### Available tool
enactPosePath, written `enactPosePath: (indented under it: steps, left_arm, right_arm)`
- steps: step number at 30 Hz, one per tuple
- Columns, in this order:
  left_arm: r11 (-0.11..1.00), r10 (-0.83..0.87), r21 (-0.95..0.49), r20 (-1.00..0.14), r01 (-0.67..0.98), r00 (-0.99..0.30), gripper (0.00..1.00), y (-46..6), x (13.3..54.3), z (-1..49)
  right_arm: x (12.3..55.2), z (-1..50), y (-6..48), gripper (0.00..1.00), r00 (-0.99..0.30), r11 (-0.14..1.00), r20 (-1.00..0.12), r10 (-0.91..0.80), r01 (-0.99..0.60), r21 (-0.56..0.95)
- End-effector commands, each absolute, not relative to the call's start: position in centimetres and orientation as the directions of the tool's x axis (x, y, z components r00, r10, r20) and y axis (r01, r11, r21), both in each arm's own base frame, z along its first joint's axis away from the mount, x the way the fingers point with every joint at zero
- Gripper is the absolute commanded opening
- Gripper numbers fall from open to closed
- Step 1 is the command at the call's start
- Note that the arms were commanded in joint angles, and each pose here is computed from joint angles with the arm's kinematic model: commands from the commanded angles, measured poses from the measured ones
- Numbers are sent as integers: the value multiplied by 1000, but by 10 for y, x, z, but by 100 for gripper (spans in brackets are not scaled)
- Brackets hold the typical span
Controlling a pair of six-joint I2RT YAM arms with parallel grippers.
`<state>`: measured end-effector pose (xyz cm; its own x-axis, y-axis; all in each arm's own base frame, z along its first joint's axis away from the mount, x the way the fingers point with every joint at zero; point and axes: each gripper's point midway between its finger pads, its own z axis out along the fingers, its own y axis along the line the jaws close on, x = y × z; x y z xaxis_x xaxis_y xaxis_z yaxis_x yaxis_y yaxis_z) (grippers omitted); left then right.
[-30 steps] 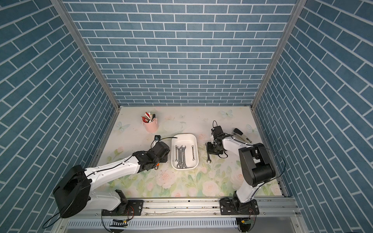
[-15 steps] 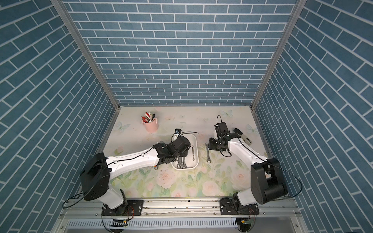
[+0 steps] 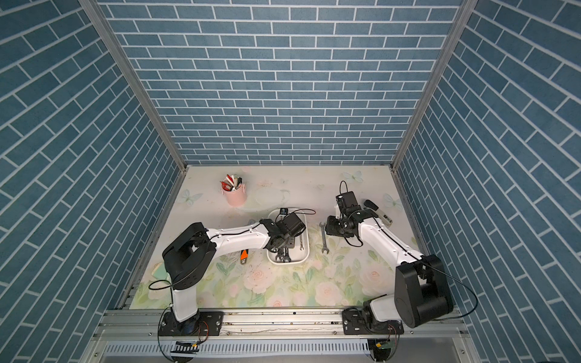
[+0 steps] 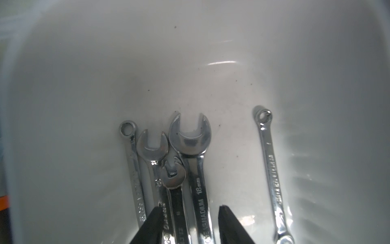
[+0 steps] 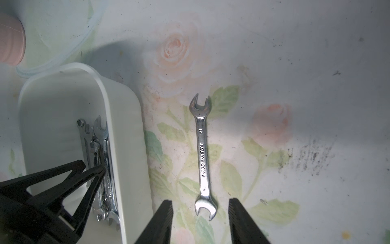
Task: Take out the wrench from the storage box
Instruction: Place the wrench at the center of the board, then pick up the wrench from the storage box.
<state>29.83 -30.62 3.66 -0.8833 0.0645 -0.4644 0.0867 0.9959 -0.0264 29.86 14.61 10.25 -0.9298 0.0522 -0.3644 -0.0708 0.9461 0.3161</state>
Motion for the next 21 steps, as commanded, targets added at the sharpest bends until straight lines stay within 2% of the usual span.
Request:
enactPosePath:
  steps: [1, 5, 15, 21]
  left_arm:
    - [997, 57, -24, -436, 75, -898, 48, -305, 299, 35]
    - [998, 53, -19, -425, 68, -903, 47, -304, 301, 30]
    - [998, 55, -4, -392, 62, -918, 34, -300, 298, 17]
    - [998, 55, -5, -387, 62, -920, 20, -299, 296, 15]
  right_arm:
    - [294, 99, 144, 47, -937, 947, -341, 72, -43, 318]
    - [294, 99, 144, 47, -938, 946, -339, 71, -44, 321]
    - [291, 97, 144, 48, -941, 947, -331, 71, -41, 319]
    - [291, 98, 144, 48, -941, 945, -332, 73, -41, 325]
